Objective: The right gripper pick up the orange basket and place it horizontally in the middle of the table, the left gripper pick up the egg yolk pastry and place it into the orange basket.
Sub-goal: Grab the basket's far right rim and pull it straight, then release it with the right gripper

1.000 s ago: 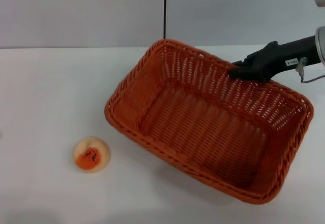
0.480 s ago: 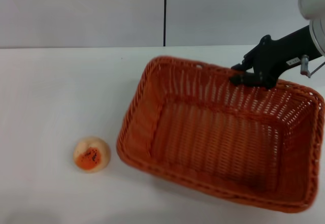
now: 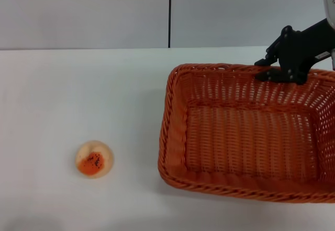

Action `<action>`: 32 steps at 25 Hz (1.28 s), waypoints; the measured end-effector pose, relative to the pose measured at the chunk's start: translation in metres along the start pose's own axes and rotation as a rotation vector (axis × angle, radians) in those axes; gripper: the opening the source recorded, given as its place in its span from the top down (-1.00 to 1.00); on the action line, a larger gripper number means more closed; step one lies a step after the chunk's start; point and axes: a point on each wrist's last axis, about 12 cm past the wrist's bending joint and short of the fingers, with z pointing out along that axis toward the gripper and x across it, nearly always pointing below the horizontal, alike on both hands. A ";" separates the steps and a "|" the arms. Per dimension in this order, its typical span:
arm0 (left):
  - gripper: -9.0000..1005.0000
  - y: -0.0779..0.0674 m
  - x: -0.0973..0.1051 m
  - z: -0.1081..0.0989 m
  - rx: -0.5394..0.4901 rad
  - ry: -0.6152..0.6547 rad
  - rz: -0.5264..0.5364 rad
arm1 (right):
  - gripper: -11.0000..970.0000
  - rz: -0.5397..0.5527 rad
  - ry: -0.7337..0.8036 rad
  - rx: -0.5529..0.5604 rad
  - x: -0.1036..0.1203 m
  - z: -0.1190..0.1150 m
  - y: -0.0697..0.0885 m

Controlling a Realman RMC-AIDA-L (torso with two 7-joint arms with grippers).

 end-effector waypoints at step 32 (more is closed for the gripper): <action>-0.61 -0.004 0.003 0.008 0.040 0.015 -0.006 | 0.40 -0.035 -0.154 -0.083 -0.024 0.058 0.017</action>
